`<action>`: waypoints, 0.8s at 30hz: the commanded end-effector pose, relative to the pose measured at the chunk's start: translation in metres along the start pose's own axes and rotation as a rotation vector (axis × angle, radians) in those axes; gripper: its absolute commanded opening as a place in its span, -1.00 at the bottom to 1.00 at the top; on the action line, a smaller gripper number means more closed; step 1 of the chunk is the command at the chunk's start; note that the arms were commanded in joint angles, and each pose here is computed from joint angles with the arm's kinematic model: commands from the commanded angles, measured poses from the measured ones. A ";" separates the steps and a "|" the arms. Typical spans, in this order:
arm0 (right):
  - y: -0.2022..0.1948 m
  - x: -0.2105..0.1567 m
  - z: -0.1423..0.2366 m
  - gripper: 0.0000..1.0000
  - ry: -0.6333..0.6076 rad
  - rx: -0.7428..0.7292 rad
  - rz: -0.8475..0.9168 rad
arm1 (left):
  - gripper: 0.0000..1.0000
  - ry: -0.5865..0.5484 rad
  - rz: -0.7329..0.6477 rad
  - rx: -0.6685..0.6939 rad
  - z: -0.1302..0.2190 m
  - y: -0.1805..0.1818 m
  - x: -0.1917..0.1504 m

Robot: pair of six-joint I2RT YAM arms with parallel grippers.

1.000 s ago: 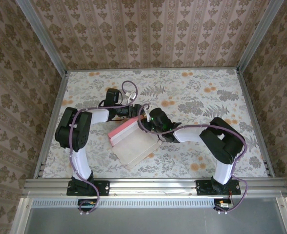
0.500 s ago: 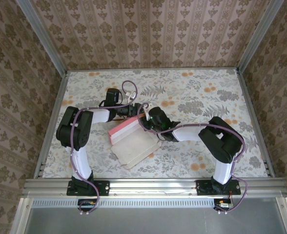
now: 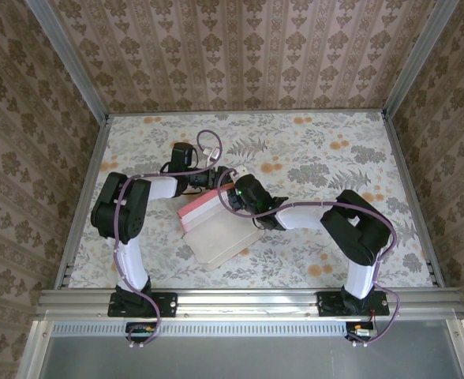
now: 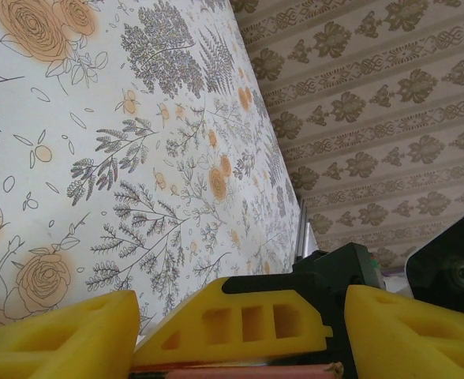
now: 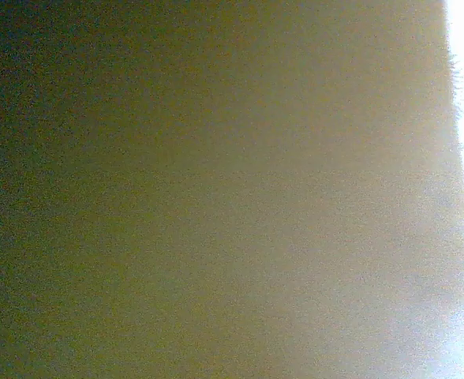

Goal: Fold the paper box

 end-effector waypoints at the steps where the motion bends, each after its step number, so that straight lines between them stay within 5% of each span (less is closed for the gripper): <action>1: -0.023 -0.011 -0.005 -0.70 0.041 -0.150 0.001 | 0.37 0.049 -0.022 -0.060 -0.004 -0.019 -0.003; 16: -0.032 -0.011 -0.002 -0.71 0.053 -0.228 -0.033 | 0.36 0.075 -0.020 -0.054 -0.013 -0.024 -0.012; 24: -0.016 -0.007 0.015 -0.32 0.034 -0.069 -0.053 | 0.37 0.048 -0.065 0.095 0.001 -0.021 0.004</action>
Point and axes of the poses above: each hand's point on the last joint's axis, 136 mm out from that joint toward the fingers, its own z axis back along the fingers, its own y axis along the line the jaws close on, x = y × z, the point moved 2 cm from there along z, back along the fingers, and after that the axes turned 2 degrees about z, right-handed, at the moved point
